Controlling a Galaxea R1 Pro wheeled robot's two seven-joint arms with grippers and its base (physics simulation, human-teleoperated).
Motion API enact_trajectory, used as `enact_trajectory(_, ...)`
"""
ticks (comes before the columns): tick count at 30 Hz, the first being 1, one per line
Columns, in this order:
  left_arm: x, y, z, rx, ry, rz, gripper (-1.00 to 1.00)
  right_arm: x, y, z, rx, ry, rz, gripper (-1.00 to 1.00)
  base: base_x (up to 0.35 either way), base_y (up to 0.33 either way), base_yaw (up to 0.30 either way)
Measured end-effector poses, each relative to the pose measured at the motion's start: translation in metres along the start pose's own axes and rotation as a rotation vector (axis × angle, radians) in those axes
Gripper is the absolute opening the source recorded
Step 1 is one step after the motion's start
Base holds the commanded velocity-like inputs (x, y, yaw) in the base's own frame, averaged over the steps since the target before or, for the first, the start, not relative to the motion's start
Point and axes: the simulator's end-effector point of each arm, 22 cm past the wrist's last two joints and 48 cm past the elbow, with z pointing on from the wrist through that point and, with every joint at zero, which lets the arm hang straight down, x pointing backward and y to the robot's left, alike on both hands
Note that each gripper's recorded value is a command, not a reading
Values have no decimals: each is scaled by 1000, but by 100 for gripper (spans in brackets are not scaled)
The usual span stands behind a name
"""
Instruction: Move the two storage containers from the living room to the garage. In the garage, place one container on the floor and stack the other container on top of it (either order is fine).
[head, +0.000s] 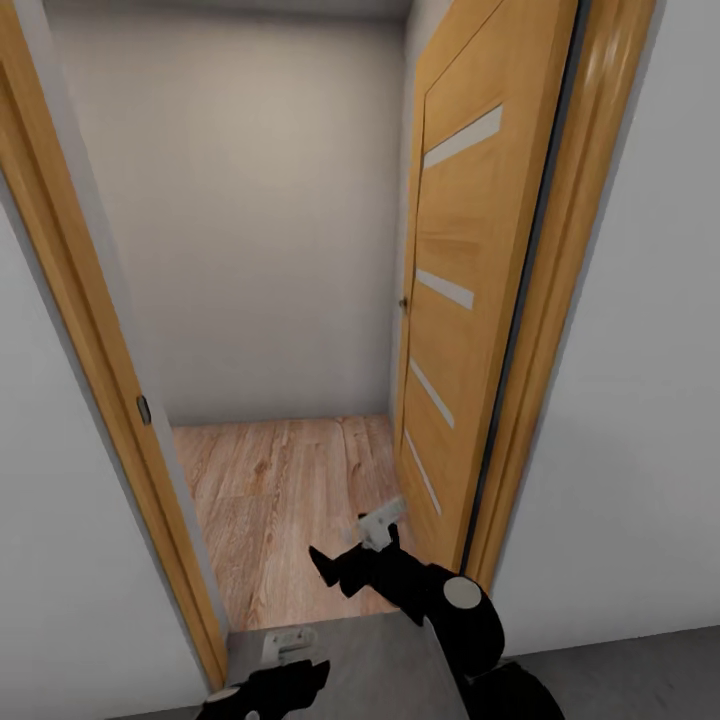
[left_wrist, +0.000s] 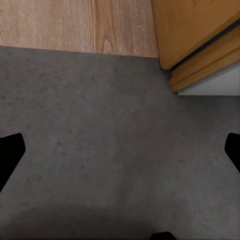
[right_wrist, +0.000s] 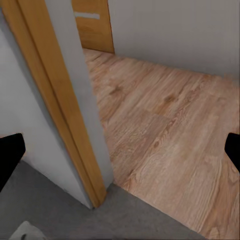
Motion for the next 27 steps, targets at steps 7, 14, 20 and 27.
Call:
enact_trajectory(7, 6, 8, 3, -13, 10, -1, 100, -2, -1, -6, -78, -5, 34, 100, 0, 0, 0)
enact_trajectory(14, -2, 8, 3, -14, -33, -5, 100, -7, -21, -6, 5, -27, 25, 100, 0, 0, 0)
enact_trajectory(20, -5, 6, 2, -10, -43, -7, 100, -8, -32, -6, 54, -33, 22, 100, 8, -45, 0)
enact_trajectory(27, -4, 6, 3, -9, -41, -7, 100, -6, -32, -6, 56, -27, 25, 100, 99, -250, 54)
